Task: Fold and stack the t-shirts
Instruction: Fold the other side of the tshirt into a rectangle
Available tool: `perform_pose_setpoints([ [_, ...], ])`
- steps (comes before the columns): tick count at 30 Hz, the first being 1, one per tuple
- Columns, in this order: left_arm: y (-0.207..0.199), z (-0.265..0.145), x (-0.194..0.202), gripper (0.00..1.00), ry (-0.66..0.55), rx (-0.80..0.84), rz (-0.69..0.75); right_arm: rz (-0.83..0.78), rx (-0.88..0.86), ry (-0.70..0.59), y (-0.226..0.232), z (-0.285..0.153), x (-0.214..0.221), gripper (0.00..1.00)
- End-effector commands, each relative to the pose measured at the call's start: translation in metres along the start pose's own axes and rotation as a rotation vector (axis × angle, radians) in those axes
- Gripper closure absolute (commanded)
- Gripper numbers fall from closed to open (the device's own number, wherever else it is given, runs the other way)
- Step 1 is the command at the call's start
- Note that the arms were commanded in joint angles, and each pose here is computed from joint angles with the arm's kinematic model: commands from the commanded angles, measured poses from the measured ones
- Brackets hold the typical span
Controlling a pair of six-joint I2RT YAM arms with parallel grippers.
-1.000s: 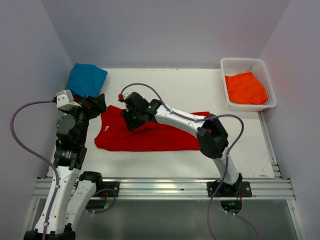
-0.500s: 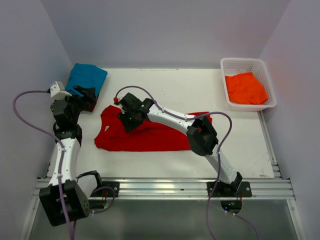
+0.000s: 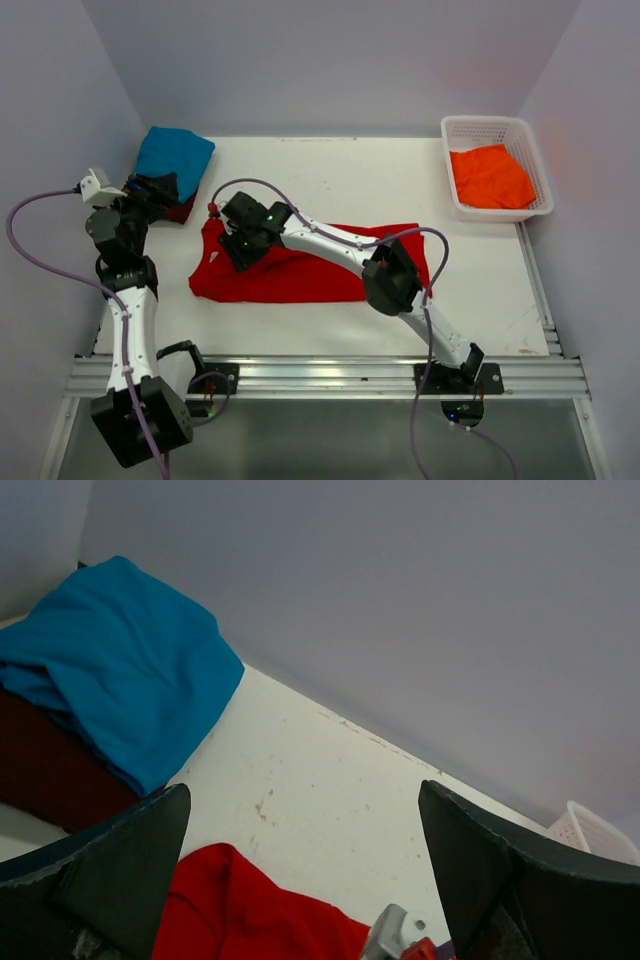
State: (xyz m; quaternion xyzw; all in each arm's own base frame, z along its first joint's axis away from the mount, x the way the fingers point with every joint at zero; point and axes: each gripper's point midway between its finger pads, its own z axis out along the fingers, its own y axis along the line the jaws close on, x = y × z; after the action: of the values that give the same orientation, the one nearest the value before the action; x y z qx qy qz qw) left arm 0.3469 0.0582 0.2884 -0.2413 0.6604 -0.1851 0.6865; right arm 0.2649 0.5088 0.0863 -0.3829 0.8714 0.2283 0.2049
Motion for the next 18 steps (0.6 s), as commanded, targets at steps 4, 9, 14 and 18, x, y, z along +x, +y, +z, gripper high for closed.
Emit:
perform_pose_setpoints([
  [4, 0.003, -0.005, 0.0, 0.0, 0.001, 0.017, -0.025, -0.031, -0.01, 0.069, 0.005, 0.02, 0.015, 0.55],
  [9, 0.003, -0.007, 0.003, 0.0, 0.008, 0.022, -0.035, -0.033, 0.009, 0.072, 0.001, 0.025, 0.017, 0.55],
  [14, 0.003, -0.009, 0.003, 0.0, 0.012, 0.019, -0.036, -0.033, 0.022, 0.078, -0.002, 0.032, 0.019, 0.55],
  [18, 0.003, -0.01, 0.006, 0.0, 0.019, 0.024, -0.036, -0.026, 0.02, 0.069, -0.001, 0.031, 0.015, 0.55],
])
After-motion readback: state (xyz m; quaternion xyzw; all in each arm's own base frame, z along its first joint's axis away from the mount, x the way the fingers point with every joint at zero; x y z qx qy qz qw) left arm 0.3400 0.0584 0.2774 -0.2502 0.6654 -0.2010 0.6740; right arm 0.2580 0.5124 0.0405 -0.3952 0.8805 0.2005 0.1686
